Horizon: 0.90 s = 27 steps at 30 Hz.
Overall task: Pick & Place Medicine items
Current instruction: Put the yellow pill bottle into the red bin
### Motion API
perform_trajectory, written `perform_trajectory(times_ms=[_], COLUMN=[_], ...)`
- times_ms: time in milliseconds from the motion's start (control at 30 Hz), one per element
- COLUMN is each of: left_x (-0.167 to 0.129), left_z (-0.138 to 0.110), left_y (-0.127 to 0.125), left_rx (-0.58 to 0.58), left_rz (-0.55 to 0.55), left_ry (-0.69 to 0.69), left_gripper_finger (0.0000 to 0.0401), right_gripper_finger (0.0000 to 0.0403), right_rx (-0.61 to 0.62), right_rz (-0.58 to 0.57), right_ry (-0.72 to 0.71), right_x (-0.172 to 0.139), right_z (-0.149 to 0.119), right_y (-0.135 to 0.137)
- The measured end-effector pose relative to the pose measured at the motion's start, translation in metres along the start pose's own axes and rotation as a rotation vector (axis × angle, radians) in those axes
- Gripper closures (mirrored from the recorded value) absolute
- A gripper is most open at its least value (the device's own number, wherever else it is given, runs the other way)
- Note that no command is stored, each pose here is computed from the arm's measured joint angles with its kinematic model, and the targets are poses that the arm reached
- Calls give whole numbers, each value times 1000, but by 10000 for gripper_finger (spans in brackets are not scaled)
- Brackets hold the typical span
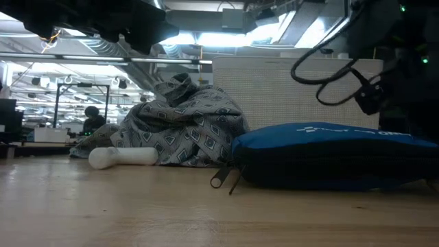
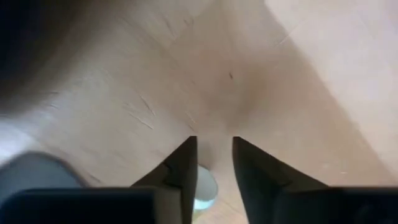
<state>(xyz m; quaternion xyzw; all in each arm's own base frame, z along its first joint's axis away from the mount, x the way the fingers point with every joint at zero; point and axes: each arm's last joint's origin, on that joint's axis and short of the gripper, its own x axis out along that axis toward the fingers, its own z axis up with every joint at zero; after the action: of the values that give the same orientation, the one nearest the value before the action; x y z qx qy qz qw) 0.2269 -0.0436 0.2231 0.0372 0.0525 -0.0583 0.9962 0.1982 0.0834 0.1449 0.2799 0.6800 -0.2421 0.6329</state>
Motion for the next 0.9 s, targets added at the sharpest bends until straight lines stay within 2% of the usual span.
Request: perform_trajectory(times_ms=[167, 300, 467, 800, 900], left_x=[0, 0, 0, 0, 0], left_z=[0, 0, 0, 0, 0], left_y=[0, 0, 0, 0, 0], left_rx=[-1, -7, -18, -33, -32], left_rz=[1, -1, -1, -6, -14], left_ry=[0, 0, 0, 4, 3], left_gripper_finger=[189, 189, 189, 189, 189], right_gripper_finger=[245, 221, 211, 211, 211], right_rx=[-35, -41, 51, 161, 163], right_rz=[8, -11, -80, -74, -53], right_ry=[-36, -89, -89, 104, 110], right_x=[-18, -37, -53, -22, -18], right_z=[4, 7, 6, -8, -9], right_y=[10, 18, 17, 5, 6])
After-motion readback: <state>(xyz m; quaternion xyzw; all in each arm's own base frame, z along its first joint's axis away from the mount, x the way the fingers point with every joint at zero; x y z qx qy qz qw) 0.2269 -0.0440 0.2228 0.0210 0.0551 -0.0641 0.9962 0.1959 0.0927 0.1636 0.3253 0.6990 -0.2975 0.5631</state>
